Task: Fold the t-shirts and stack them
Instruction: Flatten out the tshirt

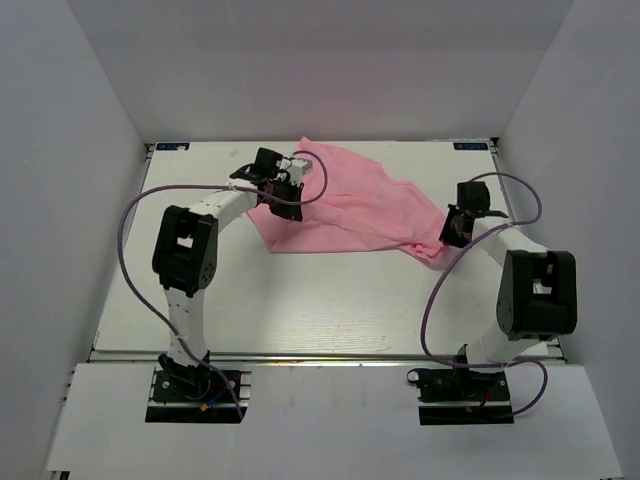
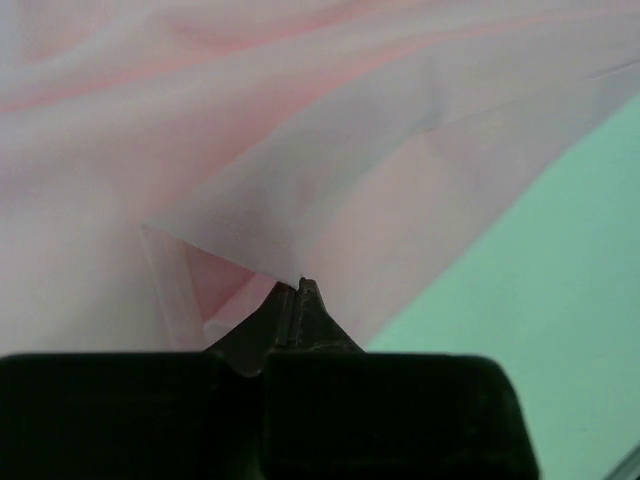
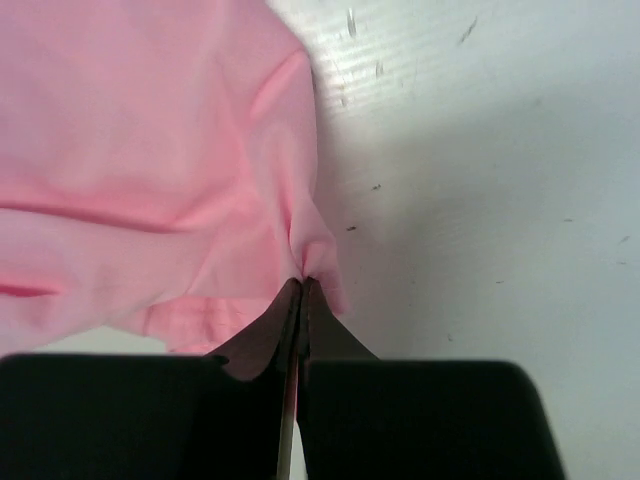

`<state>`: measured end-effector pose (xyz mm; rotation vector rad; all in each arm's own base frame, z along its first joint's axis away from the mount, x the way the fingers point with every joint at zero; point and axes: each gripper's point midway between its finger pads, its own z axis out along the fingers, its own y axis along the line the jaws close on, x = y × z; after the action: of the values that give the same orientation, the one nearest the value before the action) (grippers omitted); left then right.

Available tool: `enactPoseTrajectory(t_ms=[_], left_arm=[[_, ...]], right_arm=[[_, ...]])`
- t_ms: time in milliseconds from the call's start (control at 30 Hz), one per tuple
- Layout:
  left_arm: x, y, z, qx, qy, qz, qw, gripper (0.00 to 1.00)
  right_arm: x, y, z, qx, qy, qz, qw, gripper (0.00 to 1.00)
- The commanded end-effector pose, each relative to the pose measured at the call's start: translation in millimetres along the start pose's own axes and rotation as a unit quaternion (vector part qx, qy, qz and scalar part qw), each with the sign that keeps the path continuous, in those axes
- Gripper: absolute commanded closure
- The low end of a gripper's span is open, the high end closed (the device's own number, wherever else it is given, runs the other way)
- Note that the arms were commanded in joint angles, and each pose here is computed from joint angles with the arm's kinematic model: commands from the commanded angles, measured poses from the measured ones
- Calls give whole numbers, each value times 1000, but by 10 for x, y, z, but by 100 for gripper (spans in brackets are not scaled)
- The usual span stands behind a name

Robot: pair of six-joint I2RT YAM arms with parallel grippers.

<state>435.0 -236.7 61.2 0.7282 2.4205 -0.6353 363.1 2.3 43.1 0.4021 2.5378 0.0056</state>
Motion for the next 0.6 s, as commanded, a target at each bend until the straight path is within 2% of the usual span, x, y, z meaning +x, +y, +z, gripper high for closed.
enactPoseTrajectory(t_ms=[0, 200, 333, 500, 567], left_arm=[[-672, -487, -875, 35, -112, 9, 993, 100], [-825, -807, -1486, 47, -164, 1, 985, 100], [-920, -862, -1970, 25, -221, -12, 975, 100], [-998, -740, -2506, -56, -278, -40, 958, 100], [-1087, -681, -2809, -96, -312, -47, 944, 100]], right_arm=[[-665, 137, -467, -30, -116, -1, 993, 100], [-1102, 117, -920, -25, -191, 0, 981, 100], [-1403, 9, -1260, 6, -251, 11, 968, 100], [-1694, -134, -1642, 43, -309, 26, 950, 100], [-1870, -148, -1871, 49, -338, 24, 939, 100]])
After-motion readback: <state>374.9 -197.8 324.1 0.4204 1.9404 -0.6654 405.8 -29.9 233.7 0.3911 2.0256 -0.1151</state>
